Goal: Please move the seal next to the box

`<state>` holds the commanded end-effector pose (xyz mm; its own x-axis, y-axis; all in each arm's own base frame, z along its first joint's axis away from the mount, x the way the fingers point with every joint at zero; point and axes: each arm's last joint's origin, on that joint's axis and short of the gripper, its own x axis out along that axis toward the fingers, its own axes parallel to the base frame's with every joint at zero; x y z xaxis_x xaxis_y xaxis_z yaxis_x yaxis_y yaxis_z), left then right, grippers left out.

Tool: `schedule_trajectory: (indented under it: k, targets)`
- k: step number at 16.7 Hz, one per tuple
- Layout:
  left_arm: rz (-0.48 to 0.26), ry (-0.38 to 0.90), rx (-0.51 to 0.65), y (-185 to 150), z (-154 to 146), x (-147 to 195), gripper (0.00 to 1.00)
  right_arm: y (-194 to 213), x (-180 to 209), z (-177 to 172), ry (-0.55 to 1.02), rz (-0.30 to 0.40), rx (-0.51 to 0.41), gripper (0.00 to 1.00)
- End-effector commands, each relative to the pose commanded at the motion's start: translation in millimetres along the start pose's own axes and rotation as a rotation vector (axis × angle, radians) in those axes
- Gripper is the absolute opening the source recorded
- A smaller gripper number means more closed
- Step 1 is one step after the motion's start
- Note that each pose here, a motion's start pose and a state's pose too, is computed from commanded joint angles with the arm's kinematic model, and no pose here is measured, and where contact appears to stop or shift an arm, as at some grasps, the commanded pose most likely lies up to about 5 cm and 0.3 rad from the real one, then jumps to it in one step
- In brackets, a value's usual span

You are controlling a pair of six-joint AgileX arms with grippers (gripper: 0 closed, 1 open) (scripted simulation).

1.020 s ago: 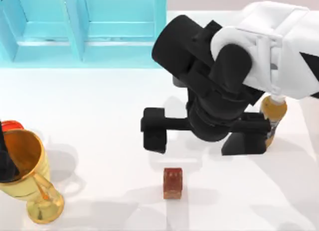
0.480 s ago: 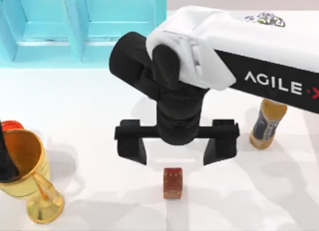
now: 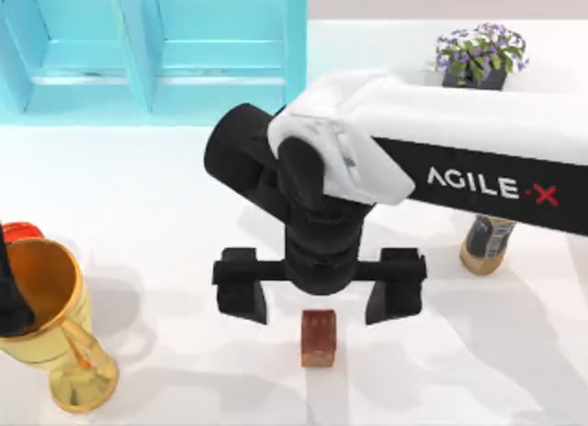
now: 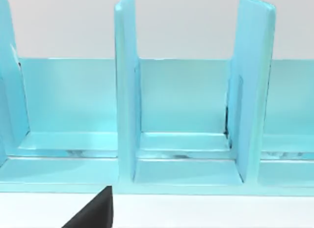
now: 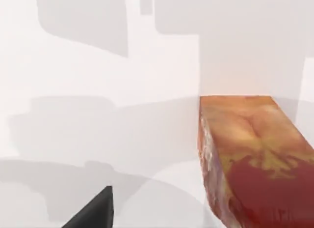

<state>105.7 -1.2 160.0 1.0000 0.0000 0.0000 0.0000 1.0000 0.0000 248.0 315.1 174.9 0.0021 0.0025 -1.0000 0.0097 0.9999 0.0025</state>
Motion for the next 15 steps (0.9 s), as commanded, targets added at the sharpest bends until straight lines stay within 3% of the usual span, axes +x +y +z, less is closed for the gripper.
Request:
schedule_trajectory:
  k: [4,9,15]
  targets:
    - [0.000,0.000,0.000,0.0,0.0,0.0,1.00,-1.3,45.3,-2.0,-0.001,0.002,0.000,1.00]
    - [0.000,0.000,0.000,0.0,0.0,0.0,1.00,-2.4,53.2,-3.2,0.002,-0.003,0.000,1.00]
    - [0.000,0.000,0.000,0.0,0.0,0.0,1.00,-2.4,53.2,-3.2,0.002,-0.003,0.000,0.55]
